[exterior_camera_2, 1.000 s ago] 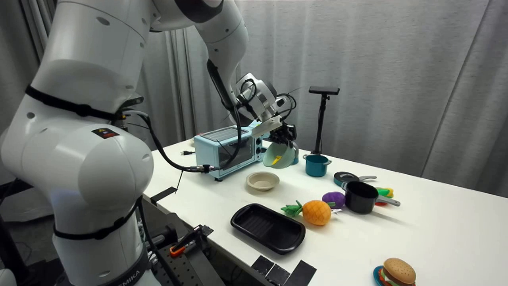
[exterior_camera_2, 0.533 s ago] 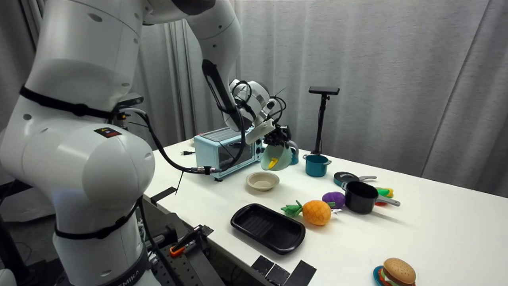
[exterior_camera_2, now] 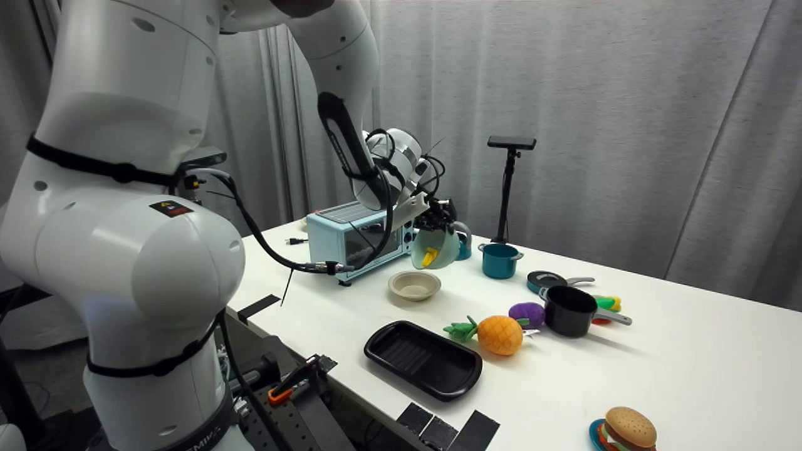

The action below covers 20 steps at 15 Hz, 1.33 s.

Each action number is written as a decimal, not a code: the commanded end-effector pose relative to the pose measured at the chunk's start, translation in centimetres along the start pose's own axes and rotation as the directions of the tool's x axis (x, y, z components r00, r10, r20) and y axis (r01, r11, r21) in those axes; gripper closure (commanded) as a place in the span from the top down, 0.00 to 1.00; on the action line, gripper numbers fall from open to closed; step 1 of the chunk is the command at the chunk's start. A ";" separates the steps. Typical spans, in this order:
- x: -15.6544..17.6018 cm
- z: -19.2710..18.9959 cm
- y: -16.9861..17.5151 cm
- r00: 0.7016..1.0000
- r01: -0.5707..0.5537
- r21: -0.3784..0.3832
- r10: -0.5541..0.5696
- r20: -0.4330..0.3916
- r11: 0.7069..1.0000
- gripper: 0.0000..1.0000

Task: Pick the bowl of potato fries and pour them onto the plate

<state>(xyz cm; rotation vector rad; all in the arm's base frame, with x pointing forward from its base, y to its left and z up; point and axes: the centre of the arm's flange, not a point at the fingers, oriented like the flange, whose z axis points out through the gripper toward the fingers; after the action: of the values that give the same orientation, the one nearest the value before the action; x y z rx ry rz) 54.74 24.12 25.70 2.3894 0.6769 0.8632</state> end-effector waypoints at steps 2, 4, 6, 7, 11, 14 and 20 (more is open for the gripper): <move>0.0 -0.1 0.0 1.000 -0.005 0.000 0.005 -0.001 1.000 0.09; 0.0 -0.1 0.0 1.000 -0.005 0.000 0.005 -0.002 1.000 0.09; 0.0 -0.1 0.0 1.000 -0.005 0.000 0.005 -0.002 1.000 0.09; 0.0 -0.1 0.0 1.000 -0.005 0.000 0.005 -0.002 1.000 0.09; 0.4 0.0 -0.9 1.000 0.004 -0.007 -0.004 -0.023 1.000 0.02; 0.8 -0.4 -1.9 0.999 0.014 -0.007 -0.015 -0.043 1.000 0.02; 1.3 -1.9 -3.3 0.990 0.038 -0.049 -0.044 -0.137 0.998 0.02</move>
<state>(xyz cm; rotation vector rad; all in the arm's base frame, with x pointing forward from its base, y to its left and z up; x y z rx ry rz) 53.70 27.28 25.33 2.3461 0.7554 0.9384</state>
